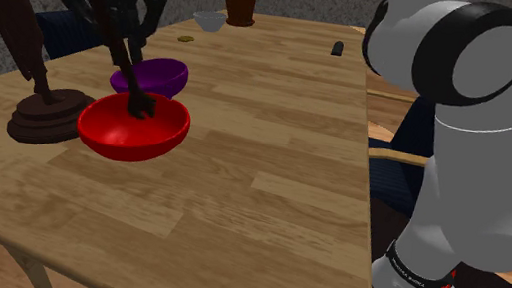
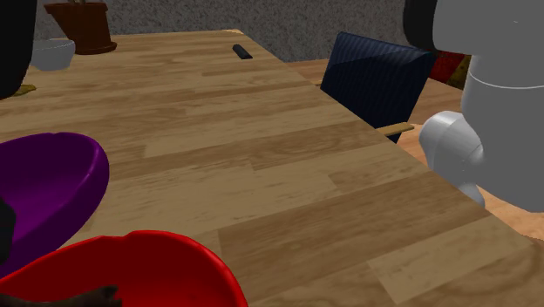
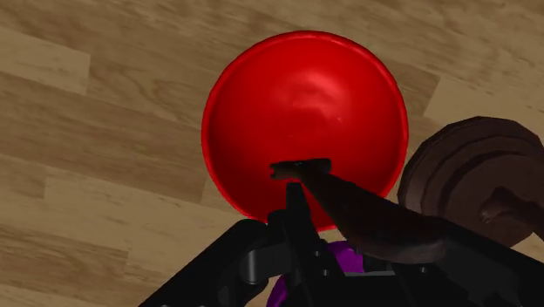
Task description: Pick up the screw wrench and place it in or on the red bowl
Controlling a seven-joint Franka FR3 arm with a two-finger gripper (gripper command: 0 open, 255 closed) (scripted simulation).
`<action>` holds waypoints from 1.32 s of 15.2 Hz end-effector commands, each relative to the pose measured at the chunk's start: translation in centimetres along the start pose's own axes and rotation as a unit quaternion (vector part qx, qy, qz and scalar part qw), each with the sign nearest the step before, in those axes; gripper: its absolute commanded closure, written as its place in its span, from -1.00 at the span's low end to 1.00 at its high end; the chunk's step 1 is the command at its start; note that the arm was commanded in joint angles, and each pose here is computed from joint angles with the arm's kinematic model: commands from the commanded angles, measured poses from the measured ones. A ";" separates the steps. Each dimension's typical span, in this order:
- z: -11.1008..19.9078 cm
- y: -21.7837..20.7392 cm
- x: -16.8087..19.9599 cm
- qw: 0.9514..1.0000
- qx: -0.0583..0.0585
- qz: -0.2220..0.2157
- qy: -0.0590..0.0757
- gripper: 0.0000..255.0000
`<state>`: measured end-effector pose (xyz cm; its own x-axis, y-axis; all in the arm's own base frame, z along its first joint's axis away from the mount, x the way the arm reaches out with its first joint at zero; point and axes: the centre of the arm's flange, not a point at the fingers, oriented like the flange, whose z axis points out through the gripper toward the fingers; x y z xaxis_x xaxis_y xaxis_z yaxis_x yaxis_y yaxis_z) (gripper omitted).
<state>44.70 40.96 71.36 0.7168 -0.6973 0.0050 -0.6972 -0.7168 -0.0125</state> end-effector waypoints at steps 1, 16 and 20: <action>1.0 -0.1 -0.2 1.000 0.001 0.000 0.000 1.00; 7.3 0.0 -0.3 1.000 0.001 0.000 0.000 1.00; 7.3 0.0 -0.3 1.000 0.001 0.000 0.000 1.00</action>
<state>44.22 41.29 64.60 0.7196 -0.6944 0.0040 -0.6941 -0.7194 -0.0257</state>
